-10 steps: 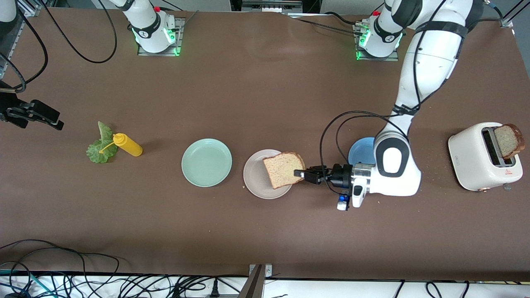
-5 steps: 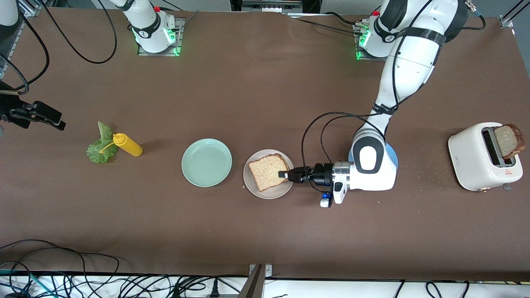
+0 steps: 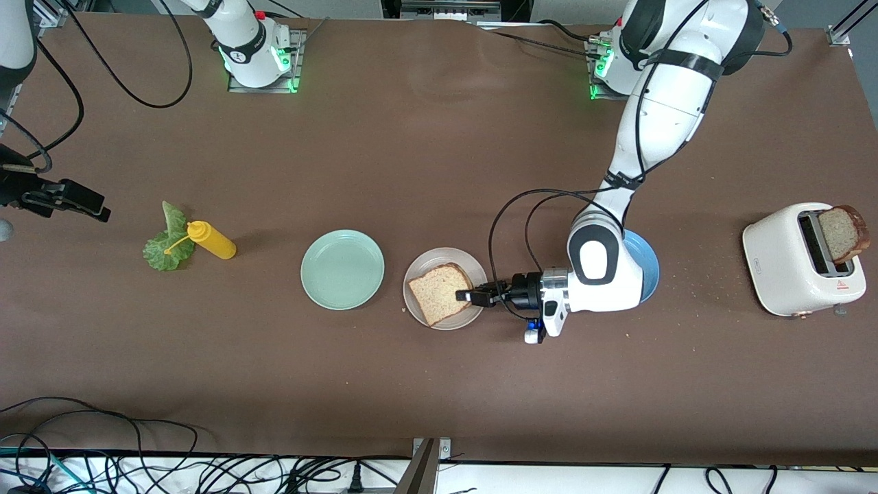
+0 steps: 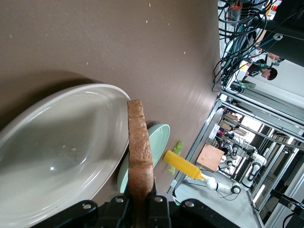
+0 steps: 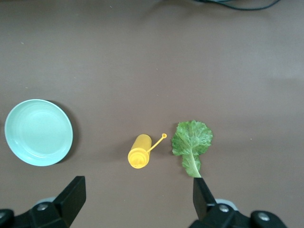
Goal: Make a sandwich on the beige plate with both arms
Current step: 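Lower the bread onto the beige plate while the right gripper reaches the lettuce, then release the bread with the left gripper while the right gripper lowers to lettuce, then return the left gripper to the toaster while the right gripper grasps lettuce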
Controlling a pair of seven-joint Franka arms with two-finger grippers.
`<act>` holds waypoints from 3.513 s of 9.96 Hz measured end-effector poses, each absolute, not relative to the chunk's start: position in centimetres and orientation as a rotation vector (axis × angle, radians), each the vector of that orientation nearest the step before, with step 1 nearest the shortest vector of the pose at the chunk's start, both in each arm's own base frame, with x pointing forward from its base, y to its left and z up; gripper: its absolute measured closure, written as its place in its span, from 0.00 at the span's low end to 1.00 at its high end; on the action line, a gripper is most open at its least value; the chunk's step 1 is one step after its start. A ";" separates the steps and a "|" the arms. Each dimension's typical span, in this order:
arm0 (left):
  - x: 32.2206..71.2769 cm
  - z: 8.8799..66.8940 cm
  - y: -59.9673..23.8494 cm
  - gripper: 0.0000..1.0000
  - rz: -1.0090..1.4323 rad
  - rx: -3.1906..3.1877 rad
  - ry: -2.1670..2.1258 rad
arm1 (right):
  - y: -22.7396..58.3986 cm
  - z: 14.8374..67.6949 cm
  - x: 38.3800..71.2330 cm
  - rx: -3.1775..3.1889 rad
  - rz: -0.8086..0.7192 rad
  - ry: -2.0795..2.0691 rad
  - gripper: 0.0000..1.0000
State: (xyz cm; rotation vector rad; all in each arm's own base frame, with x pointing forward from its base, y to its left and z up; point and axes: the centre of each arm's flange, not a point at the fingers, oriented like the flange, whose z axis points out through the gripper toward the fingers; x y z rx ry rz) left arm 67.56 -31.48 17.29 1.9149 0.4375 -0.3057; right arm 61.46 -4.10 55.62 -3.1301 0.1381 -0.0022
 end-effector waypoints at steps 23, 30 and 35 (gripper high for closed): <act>71.7 22.0 -23.5 0.00 -0.190 2.218 0.422 | -13.3 20.7 55.7 -3.234 0.301 0.186 0.00; 68.8 33.1 -8.5 0.00 -0.165 2.696 0.334 | -13.3 19.8 55.6 -3.236 0.315 0.185 0.00; 65.8 43.3 -2.9 0.00 -0.090 3.018 0.190 | -13.4 18.4 55.5 -3.229 0.322 0.207 0.00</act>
